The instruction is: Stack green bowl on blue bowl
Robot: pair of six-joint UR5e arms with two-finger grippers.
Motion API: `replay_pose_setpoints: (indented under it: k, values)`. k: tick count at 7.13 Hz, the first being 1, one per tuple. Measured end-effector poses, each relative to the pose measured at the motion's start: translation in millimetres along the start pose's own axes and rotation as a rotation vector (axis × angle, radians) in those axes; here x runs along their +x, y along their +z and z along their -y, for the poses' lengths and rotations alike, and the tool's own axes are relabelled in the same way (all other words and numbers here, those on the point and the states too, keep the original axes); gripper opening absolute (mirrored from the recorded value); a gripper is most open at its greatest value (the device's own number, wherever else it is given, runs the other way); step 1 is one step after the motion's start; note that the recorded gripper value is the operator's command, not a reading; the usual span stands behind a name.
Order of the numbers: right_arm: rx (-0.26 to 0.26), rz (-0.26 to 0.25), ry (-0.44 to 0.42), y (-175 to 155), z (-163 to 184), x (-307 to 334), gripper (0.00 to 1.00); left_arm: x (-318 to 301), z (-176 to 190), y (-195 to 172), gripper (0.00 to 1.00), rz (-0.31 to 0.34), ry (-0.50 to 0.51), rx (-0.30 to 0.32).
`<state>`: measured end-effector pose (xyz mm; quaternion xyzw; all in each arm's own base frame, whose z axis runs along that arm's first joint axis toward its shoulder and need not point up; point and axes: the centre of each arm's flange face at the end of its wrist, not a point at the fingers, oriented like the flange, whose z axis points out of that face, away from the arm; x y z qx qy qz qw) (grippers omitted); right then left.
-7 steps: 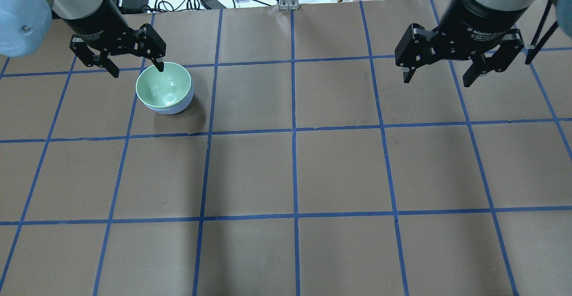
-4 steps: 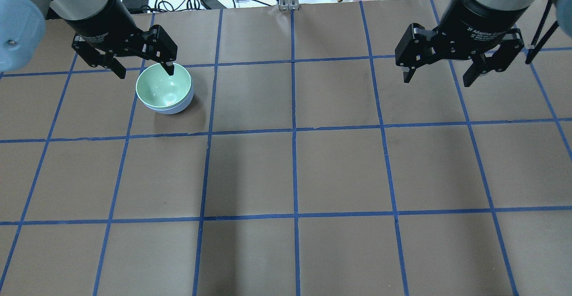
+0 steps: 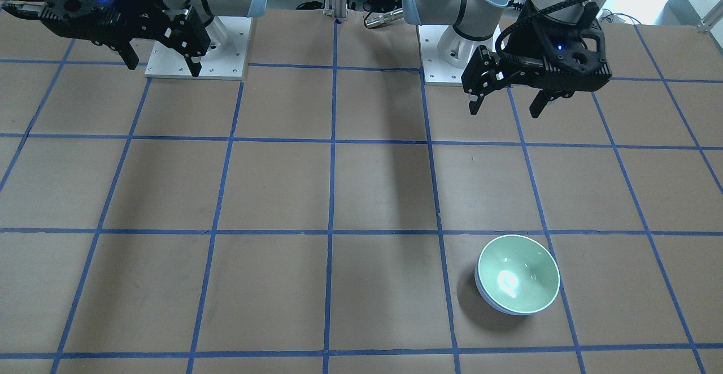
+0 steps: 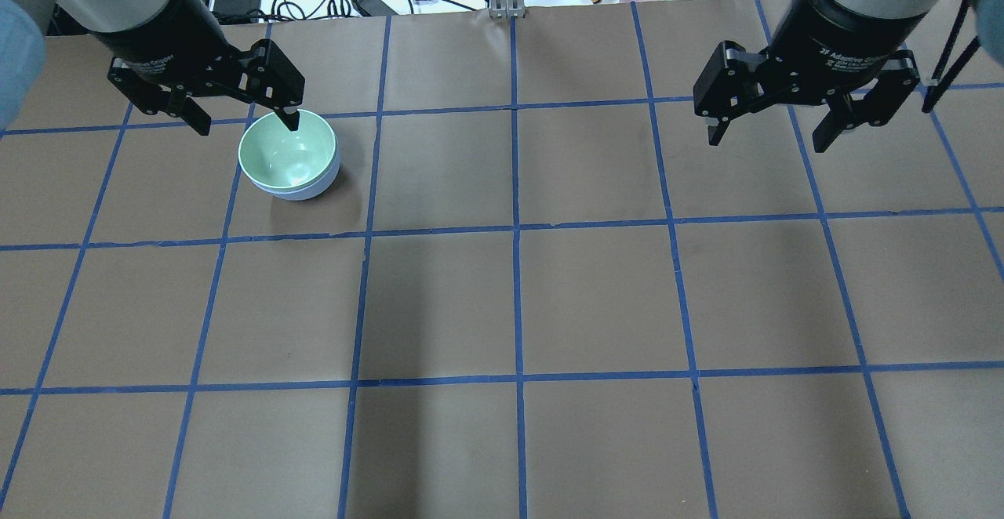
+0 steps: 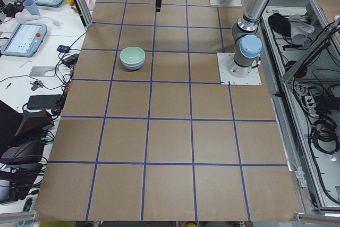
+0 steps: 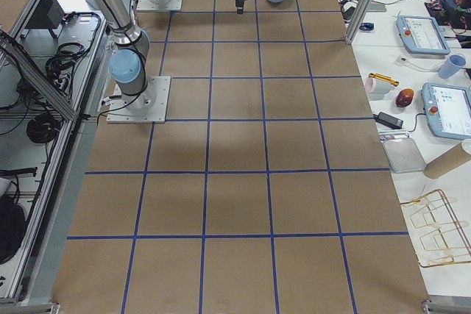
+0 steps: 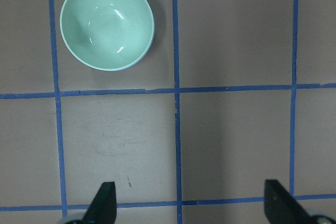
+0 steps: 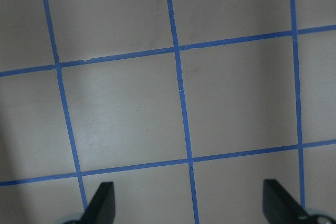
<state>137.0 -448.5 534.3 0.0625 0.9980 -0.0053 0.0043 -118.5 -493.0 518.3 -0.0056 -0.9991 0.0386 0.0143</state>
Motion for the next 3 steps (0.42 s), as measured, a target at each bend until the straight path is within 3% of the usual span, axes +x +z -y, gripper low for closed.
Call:
replay_pose_setpoints:
  k: [3]
  values:
    - [-0.001,0.0,0.0,0.0,-0.1,0.0,1.0,0.0,0.0,-2.2,1.0,0.0,0.0,0.006]
